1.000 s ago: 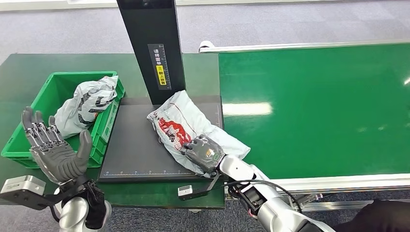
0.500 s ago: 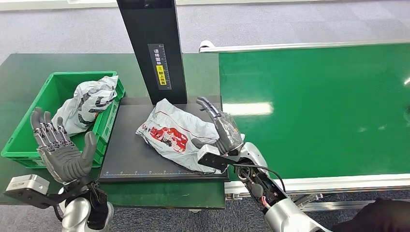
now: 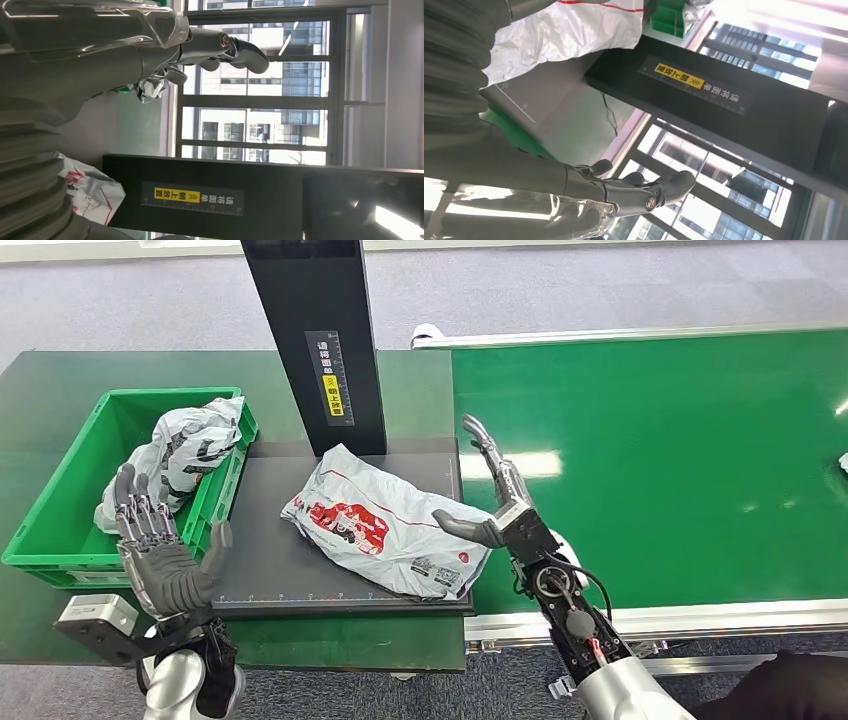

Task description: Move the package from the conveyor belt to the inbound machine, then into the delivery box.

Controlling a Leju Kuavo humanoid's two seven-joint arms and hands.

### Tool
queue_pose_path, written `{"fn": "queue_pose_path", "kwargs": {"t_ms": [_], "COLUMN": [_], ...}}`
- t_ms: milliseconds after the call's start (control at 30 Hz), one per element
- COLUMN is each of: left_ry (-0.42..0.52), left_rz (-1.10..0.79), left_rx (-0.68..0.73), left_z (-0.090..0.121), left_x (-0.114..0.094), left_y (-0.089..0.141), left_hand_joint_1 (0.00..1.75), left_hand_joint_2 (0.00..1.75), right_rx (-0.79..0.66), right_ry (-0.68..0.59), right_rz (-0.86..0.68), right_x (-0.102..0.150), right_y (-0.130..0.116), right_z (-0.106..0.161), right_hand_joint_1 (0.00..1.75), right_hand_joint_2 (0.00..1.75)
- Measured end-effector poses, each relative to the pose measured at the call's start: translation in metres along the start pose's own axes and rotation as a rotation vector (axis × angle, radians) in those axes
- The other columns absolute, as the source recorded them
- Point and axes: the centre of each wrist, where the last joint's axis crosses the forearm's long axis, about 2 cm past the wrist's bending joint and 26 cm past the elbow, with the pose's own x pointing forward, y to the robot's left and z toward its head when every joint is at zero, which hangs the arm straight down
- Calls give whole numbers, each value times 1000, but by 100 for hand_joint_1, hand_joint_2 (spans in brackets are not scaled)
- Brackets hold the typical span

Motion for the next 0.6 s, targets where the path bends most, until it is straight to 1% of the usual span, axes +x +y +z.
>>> {"fn": "queue_pose_path", "kwargs": {"t_ms": [133,267,333,400,533,600], "left_ry": [45,118,133,131,133,149], "left_rz": [10,19,-13,-56,-102,-184], "left_rx": [-93,-264,-359,-441,-534,-604], "left_z": [8,15,11,1,-13,-20], "left_x": [-8,-15,-21,-27,-35,-39], "left_y": [-3,-11,-21,-34,-52,-60], "left_hand_joint_1": [0,0,0,0,0,0], "left_hand_joint_2": [175,175,175,175,175,175], "right_rx": [-28,-125,-146,-155,-179,-190], "right_ry": [6,11,34,62,94,113], "right_rz": [-195,-347,-377,-384,-381,-362], "right_x": [1,5,5,2,-2,-4], "right_y": [-9,-32,-44,-52,-56,-58], "right_z": [2,10,17,25,35,38], "right_hand_joint_1": [0,0,0,0,0,0], "right_hand_joint_2": [175,175,175,175,175,175]}}
